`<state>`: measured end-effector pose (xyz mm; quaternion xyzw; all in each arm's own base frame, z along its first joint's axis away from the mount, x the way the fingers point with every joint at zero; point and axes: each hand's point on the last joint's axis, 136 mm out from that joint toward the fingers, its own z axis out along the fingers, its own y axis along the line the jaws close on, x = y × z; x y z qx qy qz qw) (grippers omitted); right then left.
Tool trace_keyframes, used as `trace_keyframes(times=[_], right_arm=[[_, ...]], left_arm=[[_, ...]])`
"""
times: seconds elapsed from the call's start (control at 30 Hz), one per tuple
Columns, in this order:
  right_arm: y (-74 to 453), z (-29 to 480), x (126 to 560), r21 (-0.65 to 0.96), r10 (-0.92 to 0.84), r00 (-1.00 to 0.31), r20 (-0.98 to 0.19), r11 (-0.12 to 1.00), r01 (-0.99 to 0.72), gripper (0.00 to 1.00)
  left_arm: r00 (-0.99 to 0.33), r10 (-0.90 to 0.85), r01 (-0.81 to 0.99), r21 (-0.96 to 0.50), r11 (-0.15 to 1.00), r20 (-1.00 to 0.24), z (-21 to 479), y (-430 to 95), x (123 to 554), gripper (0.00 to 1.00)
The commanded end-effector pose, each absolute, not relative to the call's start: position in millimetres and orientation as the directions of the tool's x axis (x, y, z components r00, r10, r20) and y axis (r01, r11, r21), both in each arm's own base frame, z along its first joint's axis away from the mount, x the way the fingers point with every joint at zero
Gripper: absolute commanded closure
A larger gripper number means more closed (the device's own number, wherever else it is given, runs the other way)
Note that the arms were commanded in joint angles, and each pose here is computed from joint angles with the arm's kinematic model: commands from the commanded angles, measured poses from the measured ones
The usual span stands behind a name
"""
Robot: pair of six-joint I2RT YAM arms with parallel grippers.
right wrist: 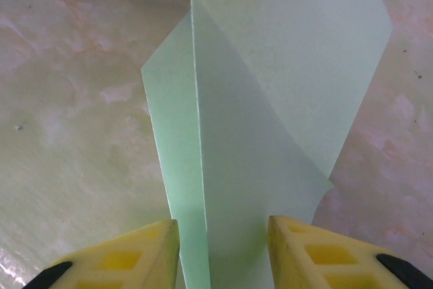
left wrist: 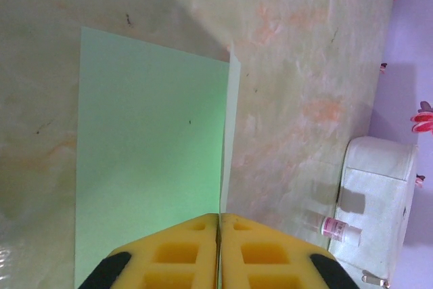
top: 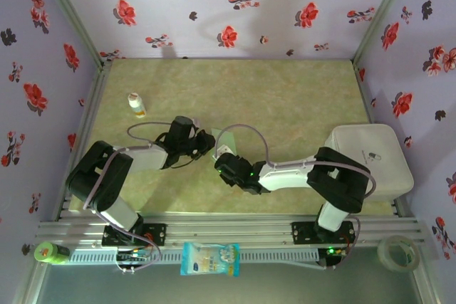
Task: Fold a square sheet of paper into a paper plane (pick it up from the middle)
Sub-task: Fourth fold the wing at the center of the table.
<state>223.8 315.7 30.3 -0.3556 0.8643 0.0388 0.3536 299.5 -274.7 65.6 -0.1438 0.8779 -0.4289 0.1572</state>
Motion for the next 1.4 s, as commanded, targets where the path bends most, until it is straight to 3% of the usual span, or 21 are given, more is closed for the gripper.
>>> trace_keyframes(times=[0.0, 0.37, 0.6, 0.8, 1.0, 1.37], right_arm=[[324, 39, 230, -0.181, -0.554, -0.483, -0.678, 0.762, -0.622, 0.63], [320, 35, 229, -0.194, -0.568, -0.49, -0.661, 0.761, -0.619, 0.75], [314, 33, 230, -0.218, -0.58, -0.49, -0.651, 0.761, -0.611, 0.73], [312, 31, 228, -0.215, -0.581, -0.488, -0.652, 0.758, -0.615, 0.79], [308, 28, 229, -0.226, -0.577, -0.492, -0.651, 0.767, -0.6, 0.72], [310, 31, 230, -0.201, -0.549, -0.485, -0.68, 0.777, -0.597, 0.81]], left_arm=[[-0.917, -0.373, -0.113, -0.803, 0.586, -0.143, 70, -281, 299, 0.91], [-0.916, -0.377, -0.118, -0.804, 0.582, -0.139, 70, -281, 299, 0.91], [-0.914, -0.38, -0.121, -0.802, 0.585, -0.139, 69, -280, 299, 0.93], [-0.914, -0.38, -0.119, -0.802, 0.586, -0.142, 69, -280, 300, 0.94], [-0.914, -0.38, -0.12, -0.802, 0.585, -0.141, 69, -280, 300, 0.95], [-0.914, -0.38, -0.121, -0.799, 0.589, -0.142, 69, -280, 300, 0.95]])
